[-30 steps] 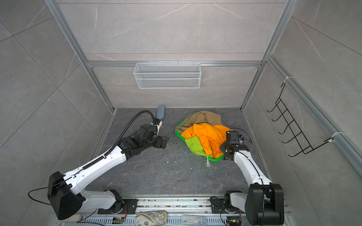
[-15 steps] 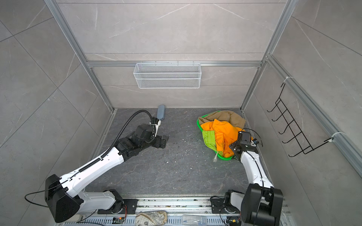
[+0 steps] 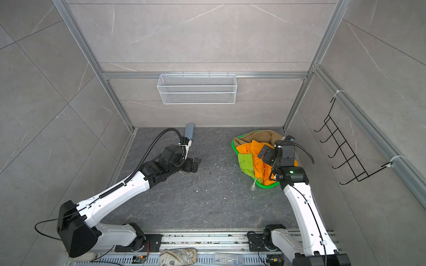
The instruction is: Fold and stack the shorts
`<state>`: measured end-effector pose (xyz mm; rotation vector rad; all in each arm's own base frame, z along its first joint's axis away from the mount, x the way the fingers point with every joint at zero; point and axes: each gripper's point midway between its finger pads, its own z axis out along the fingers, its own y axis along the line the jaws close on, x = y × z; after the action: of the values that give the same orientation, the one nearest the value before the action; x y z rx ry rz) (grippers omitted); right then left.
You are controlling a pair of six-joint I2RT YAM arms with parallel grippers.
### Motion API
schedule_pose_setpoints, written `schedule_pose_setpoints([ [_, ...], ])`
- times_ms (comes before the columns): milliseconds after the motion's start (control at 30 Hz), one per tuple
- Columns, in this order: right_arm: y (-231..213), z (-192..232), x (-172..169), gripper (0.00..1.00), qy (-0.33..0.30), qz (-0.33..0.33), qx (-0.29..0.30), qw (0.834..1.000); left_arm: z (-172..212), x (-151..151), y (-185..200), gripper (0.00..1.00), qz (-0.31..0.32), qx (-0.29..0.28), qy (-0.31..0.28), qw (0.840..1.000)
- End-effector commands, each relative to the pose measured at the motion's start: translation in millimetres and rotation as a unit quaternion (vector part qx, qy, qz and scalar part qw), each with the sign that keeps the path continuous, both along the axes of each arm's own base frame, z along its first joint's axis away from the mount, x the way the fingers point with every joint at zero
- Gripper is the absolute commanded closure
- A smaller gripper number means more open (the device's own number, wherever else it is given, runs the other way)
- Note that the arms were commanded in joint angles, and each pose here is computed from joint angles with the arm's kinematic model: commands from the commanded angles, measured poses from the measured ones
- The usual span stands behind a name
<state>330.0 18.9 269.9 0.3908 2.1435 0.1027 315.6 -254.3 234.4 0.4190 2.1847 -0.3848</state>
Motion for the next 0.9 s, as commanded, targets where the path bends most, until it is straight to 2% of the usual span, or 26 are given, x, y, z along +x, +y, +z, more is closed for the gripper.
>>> schedule_pose_setpoints([
  [0,36,-5,11,0.01,0.01,0.085,-0.108,0.991,18,5,-5,0.0,-0.002,-0.023,-0.024,0.999],
  [100,58,-33,18,0.01,0.045,0.124,-0.135,0.982,17,3,-2,0.0,-0.003,-0.017,-0.027,0.999],
  [300,66,-59,30,0.01,0.098,0.116,-0.157,0.976,9,0,2,0.0,-0.006,-0.006,-0.027,1.0],
  [400,76,-80,37,0.01,0.139,0.134,-0.182,0.964,4,-1,3,0.0,-0.008,0.0,-0.025,1.0],
  [500,86,-98,41,0.01,0.151,0.154,-0.183,0.959,-3,0,2,0.0,-0.009,0.004,-0.022,1.0],
  [600,86,-115,43,0.01,0.165,0.153,-0.189,0.956,-9,1,1,0.0,-0.011,0.01,-0.017,1.0],
  [867,66,-149,53,0.01,0.203,0.114,-0.259,0.938,-26,4,-1,0.0,-0.017,0.029,-0.01,0.999],
])
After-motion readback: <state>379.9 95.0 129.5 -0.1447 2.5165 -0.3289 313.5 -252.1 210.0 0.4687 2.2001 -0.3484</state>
